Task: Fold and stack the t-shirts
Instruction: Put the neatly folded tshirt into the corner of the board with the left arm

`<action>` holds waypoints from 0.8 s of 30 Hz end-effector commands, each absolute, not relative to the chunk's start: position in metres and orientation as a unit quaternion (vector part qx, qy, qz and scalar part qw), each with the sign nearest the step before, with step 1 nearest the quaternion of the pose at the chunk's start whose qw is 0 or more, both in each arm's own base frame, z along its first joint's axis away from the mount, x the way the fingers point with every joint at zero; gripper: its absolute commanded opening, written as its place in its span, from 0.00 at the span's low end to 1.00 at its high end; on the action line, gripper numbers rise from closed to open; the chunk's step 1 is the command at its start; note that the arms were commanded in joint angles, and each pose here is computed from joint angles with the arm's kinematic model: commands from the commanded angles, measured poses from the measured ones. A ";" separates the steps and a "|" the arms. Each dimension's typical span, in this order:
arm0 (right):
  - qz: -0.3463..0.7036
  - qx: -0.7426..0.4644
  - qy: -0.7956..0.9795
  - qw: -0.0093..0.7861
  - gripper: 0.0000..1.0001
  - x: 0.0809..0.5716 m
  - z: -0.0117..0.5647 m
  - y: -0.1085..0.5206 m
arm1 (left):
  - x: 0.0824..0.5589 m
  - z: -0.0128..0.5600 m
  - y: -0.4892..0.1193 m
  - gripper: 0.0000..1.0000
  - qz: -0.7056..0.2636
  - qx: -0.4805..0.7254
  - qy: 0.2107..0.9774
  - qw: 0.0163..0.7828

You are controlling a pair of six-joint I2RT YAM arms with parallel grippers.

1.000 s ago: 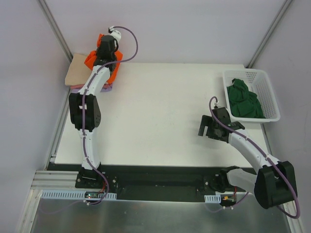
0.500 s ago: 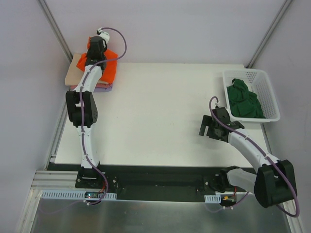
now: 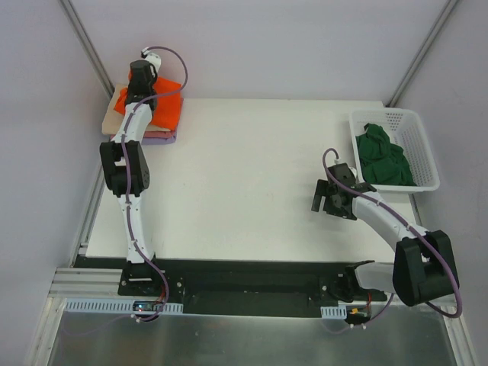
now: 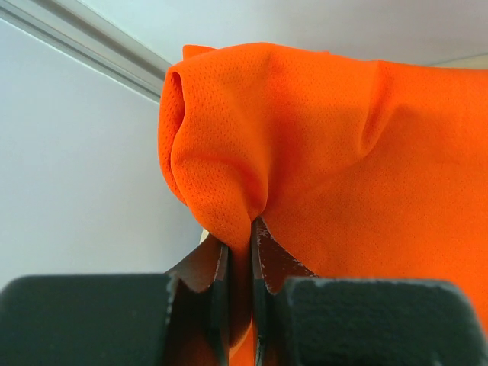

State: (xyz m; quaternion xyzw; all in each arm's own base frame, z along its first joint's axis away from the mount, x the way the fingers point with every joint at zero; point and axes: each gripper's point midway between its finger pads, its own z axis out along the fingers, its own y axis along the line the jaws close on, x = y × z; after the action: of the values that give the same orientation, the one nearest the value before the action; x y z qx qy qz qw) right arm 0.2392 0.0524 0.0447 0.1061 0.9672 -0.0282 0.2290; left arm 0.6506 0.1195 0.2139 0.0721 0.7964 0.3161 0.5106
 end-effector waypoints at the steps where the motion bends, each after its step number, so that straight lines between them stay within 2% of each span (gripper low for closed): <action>1: -0.038 0.117 0.964 0.235 0.96 0.247 0.053 0.049 | 0.658 0.239 0.134 0.00 0.314 0.051 0.777 0.543; 23: -0.055 0.130 0.962 0.233 0.96 0.247 0.060 0.044 | 0.659 0.209 0.168 0.00 0.267 0.032 0.796 0.542; 24: -0.058 0.129 0.963 0.231 0.96 0.247 0.061 0.043 | 0.659 0.209 0.172 0.09 0.268 0.024 0.796 0.543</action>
State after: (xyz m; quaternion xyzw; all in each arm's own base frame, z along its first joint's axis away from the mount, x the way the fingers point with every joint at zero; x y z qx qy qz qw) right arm 0.2409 0.0483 0.0481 0.1143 0.9676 -0.0452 0.2206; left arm 0.6530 0.1623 0.1735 0.0483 0.8180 0.2786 0.5009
